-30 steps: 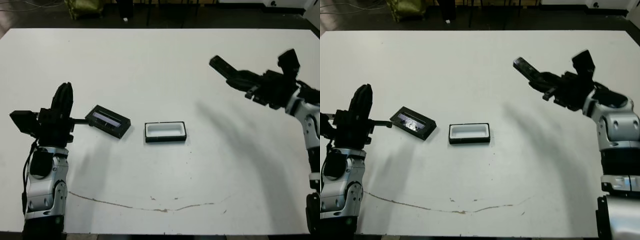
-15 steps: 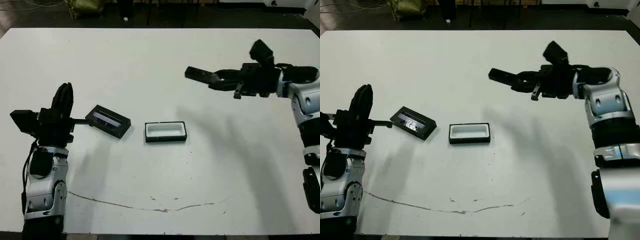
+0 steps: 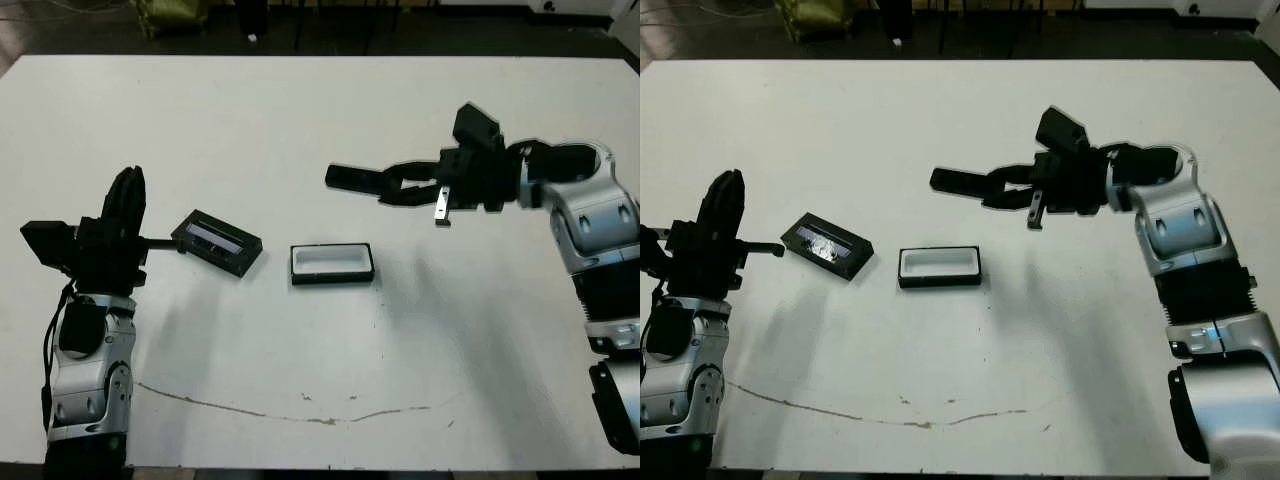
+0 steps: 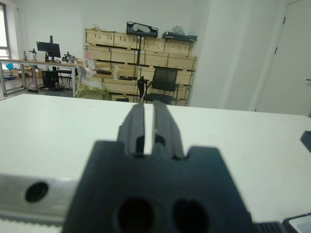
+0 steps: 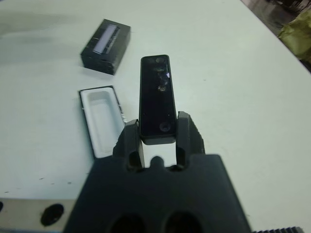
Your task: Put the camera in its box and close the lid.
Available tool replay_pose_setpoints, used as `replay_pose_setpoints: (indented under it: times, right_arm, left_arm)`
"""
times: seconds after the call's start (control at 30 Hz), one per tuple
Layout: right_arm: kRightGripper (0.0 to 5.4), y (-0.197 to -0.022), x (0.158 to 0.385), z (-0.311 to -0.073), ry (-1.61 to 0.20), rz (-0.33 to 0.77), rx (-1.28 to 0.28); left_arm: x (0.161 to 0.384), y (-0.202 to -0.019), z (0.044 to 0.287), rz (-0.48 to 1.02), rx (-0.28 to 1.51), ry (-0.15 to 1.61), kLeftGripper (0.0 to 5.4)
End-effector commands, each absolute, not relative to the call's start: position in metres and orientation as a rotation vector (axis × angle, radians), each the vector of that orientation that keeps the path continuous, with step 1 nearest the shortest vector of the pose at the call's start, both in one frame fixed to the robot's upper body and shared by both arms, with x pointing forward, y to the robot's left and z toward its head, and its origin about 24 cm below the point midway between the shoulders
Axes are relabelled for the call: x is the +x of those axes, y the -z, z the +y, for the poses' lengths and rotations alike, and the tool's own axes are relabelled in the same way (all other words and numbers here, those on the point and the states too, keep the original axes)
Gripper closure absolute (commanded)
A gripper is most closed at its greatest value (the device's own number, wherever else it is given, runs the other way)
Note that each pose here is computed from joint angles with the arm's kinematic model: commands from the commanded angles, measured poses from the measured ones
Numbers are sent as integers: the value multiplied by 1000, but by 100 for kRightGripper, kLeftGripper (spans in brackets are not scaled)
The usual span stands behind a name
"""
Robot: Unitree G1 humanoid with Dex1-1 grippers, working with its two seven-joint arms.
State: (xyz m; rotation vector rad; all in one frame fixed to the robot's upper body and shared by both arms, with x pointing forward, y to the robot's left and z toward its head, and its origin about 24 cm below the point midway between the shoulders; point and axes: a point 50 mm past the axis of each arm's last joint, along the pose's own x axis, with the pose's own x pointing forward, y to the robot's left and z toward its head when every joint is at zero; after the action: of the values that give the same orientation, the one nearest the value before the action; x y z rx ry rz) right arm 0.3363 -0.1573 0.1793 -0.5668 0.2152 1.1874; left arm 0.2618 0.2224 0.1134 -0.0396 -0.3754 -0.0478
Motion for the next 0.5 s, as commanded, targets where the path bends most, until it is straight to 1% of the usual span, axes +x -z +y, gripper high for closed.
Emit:
replay_pose_setpoints:
  times: [0.03,0.2,0.37,0.5]
  right_arm:
    - [523,-174,332,-157,-1223,264,-552]
    - [523,-169,331,-153,-1240,332,-528]
    - [523,-166,333,-151,-1269,397,-563]
    - [523,-162,337,-150,-1315,427,-572]
  left_arm:
    - [260,-106,226,-342,-26,41,540]
    - [260,-105,225,-337,-38,44,540]
    - [259,-105,226,-335,-39,40,540]
    - [259,-104,226,-332,-38,40,540]
